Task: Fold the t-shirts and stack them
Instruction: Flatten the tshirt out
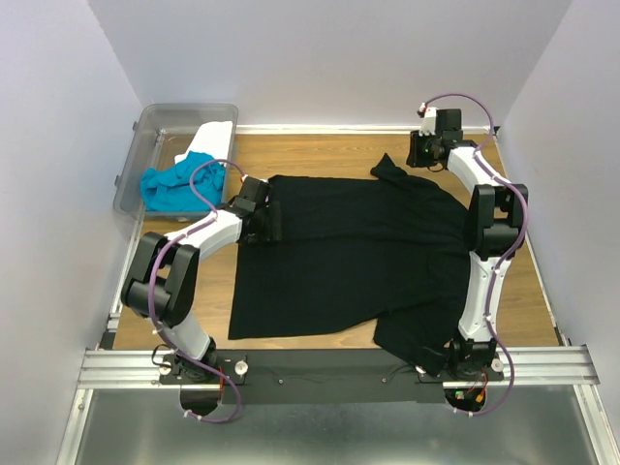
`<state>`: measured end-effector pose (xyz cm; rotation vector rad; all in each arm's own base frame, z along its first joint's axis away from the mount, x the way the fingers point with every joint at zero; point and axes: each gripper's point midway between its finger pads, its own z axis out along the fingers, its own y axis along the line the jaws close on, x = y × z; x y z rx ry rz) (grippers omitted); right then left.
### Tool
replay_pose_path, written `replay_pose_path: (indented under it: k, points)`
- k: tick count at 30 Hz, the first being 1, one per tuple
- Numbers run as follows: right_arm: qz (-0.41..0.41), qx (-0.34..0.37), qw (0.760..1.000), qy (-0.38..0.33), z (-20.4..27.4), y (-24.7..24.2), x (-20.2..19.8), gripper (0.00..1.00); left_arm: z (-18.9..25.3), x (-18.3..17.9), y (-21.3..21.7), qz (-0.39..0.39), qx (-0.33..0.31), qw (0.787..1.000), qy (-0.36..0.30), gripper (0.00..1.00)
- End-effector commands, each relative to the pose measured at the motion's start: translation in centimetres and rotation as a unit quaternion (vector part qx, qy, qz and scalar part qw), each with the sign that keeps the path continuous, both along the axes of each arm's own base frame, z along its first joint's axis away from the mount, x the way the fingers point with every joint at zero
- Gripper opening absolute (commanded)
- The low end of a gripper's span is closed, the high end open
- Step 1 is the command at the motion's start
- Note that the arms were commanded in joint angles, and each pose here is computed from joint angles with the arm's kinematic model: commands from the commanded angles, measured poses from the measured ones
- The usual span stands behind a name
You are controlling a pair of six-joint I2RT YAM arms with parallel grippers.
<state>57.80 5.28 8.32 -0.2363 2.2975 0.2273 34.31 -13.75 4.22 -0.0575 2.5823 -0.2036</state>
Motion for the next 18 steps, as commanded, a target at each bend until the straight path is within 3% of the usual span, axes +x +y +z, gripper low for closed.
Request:
replay_pose_path:
  k: [1, 11, 14, 18]
  points:
    - [0.003, 0.009, 1.0, 0.016, -1.9, -0.1, 0.0, 0.41, 0.1, 1.7, -0.5, 0.0, 0.002, 1.0, -0.014, 0.81]
    - [-0.004, 0.033, 0.998, 0.047, -5.0, 0.0, 0.0, 0.41, -3.2, -0.6, 0.5, 0.004, 0.031, 0.998, 0.049, 0.77]
    - [-0.006, 0.034, 0.998, 0.054, -5.2, -0.1, -0.6, 0.37, -3.9, -1.7, 0.9, 0.008, 0.036, 0.997, 0.068, 0.75]
    - [-0.024, 0.023, 0.997, 0.069, -6.3, -1.0, -1.4, 0.24, -4.2, -2.9, 1.4, 0.011, 0.043, 0.995, 0.086, 0.7]
